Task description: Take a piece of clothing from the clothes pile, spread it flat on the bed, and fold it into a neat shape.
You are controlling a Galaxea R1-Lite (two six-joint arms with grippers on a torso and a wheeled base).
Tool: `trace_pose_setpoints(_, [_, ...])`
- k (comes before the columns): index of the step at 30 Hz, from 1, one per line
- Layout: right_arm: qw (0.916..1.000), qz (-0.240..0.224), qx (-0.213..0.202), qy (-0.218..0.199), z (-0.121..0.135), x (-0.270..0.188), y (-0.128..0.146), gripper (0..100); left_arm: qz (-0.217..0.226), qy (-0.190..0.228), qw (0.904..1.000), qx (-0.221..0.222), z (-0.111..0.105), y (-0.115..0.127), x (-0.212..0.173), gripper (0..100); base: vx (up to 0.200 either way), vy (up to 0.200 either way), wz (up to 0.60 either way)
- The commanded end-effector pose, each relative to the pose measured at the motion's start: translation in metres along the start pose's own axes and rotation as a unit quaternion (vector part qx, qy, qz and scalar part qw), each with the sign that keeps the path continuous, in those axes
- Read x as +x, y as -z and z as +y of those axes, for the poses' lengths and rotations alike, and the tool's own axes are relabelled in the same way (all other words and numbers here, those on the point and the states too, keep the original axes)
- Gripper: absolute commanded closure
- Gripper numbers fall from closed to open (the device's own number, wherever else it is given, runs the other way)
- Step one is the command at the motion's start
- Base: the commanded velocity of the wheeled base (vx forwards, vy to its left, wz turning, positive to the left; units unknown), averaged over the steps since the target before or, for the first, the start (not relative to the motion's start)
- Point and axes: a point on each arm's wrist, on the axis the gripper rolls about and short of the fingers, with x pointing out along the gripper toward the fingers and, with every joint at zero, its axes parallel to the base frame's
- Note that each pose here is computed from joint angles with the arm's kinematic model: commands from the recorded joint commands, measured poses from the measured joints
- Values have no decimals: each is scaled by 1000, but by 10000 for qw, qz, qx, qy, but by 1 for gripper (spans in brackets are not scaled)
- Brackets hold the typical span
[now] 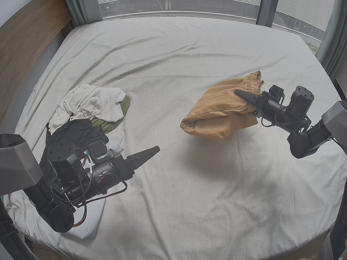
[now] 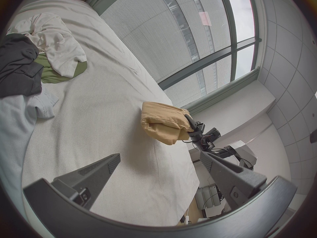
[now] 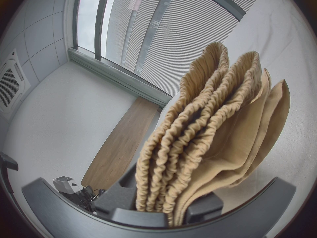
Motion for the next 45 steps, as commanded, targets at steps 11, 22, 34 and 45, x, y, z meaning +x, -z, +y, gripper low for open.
trace_pose_setpoints(11, [9956,-128,343,862,-102,-28,12,100,20,1,10000,-16,0,1,0,0,0,0,0])
trace_pose_setpoints(22, [9910,198,326,1283,-107,-54,41,100,36,-3,10000,-22,0,2,0,0,0,0,0])
trace_pose_setpoints(34, [9906,255,266,1320,-110,-57,50,0,25,-4,10000,-19,0,1,0,0,0,0,0])
trace_pose_setpoints(45, [9853,104,-394,1657,-104,-85,33,0,15,6,10000,-13,-1,1,0,0,0,0,0])
